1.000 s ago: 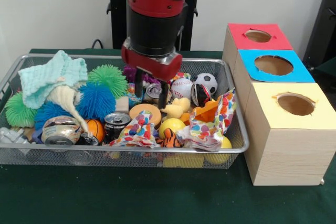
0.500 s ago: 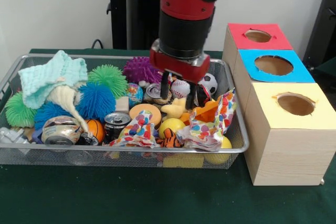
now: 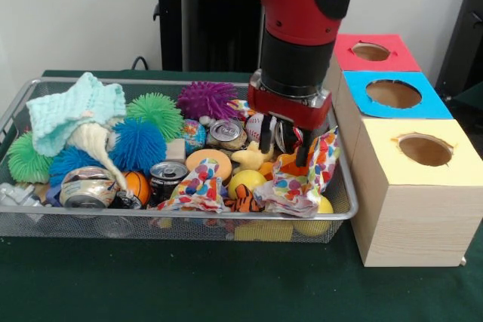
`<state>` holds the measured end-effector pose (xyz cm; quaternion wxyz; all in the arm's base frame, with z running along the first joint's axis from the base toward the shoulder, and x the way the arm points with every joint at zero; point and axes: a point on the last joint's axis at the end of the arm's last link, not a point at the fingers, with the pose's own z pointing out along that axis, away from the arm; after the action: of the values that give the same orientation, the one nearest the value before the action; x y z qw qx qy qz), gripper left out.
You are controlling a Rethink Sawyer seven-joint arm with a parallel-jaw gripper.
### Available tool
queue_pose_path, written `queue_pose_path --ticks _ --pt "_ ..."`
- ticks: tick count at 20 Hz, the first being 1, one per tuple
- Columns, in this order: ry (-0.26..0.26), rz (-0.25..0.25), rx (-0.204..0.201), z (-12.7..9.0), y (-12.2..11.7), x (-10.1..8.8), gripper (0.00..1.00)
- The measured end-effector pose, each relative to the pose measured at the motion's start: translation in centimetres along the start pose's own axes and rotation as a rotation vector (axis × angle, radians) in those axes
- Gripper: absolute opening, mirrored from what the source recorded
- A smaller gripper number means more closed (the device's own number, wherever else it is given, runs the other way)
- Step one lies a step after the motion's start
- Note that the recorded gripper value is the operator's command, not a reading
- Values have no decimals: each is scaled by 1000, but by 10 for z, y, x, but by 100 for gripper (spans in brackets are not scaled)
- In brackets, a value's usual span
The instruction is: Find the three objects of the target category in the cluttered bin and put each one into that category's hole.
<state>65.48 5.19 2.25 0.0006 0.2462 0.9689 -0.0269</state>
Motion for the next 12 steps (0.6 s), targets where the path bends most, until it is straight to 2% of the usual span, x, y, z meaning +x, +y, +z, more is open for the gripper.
queue_pose_path --ticks 5,12 --pt "-48 -22 -15 24 12 9 100" --pt "-75 -26 -25 51 12 19 100"
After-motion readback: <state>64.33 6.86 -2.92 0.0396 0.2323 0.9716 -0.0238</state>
